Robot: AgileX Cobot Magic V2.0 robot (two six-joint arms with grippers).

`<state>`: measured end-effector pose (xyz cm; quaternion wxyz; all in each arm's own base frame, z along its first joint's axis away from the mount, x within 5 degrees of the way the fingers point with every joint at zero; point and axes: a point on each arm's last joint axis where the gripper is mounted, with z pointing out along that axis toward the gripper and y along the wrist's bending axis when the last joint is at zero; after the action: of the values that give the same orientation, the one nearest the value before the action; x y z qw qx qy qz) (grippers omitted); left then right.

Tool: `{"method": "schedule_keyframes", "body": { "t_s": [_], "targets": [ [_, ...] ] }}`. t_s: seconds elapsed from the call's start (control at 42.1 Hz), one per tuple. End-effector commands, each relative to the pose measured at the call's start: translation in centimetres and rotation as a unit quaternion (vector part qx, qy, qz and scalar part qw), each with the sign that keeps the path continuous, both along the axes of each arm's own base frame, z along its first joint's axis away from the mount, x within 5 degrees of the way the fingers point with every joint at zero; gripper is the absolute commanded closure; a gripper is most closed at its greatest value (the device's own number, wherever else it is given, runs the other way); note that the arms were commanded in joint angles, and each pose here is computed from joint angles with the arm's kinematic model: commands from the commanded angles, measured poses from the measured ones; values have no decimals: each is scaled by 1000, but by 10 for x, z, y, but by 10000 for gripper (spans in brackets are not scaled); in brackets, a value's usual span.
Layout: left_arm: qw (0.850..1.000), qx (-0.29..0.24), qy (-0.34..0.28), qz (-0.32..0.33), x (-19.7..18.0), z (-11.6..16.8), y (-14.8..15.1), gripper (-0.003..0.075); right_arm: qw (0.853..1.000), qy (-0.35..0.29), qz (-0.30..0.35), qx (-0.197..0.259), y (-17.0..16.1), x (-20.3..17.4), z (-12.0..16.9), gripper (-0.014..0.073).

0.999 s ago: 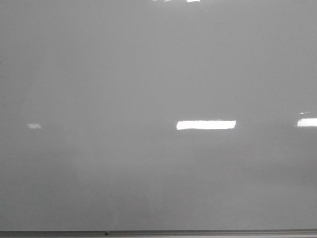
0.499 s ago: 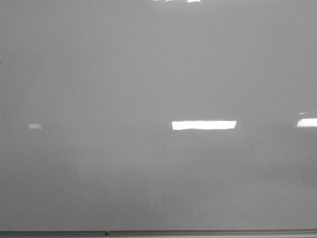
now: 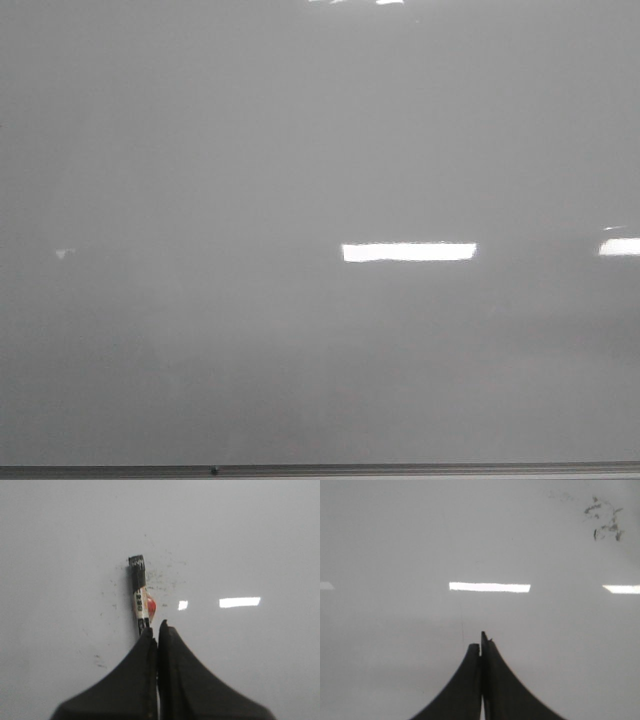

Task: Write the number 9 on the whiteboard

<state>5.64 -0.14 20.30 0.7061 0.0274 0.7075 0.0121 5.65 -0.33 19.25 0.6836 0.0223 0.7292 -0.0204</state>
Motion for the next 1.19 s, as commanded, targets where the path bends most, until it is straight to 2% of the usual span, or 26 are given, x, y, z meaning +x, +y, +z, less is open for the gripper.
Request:
{"method": "schedule_keyframes", "body": {
  "t_s": [0.0, 0.071, 0.143, 0.309, 0.476, 0.666, 0.713, 0.785, 0.927, 0.975, 1.046, 1.165],
  "targets": [
    [994, -25, -110, 3, -5, 28, 1, 739, 997, -75, -3, -9, 0, -5, 29, 665],
    [990, -25, -141, 2, -11, 50, 1, 739, 996, -84, -3, -9, 0, -10, 49, 665],
    [989, -22, -146, 0, -15, 69, 1, 739, 996, -89, -2, -10, 1, -16, 68, 665],
    [996, -17, -85, -4, -8, 101, 0, 739, 998, -58, 0, -6, 1, -16, 104, 665],
    [999, -16, -40, -3, 12, 109, -1, 739, 1000, -15, 1, -1, 0, 1, 121, 665],
    [1000, -19, -20, -3, 19, 107, -1, 724, 1000, 10, 1, 2, 0, 12, 120, 659],
    [1000, -19, -22, -3, 19, 107, -1, 682, 1000, 12, 2, 2, 0, 12, 120, 631],
    [1000, -19, -22, -3, 19, 108, -1, 543, 1000, 11, 1, 2, 0, 12, 120, 546],
    [1000, -19, -22, -3, 19, 108, -1, 188, 1000, 3, 1, 2, 0, 12, 121, 262],
    [1000, -19, -22, -3, 19, 108, -1, 111, 1000, 2, 1, 2, 0, 12, 122, 165],
    [999, -29, -23, -4, 19, 107, -1, 50, 1000, 0, 1, 2, 0, 12, 122, 81],
    [999, -36, -1, -6, 27, 107, -2, 48, 1000, -1, 2, 2, 0, 12, 122, 46]
  ]
}}
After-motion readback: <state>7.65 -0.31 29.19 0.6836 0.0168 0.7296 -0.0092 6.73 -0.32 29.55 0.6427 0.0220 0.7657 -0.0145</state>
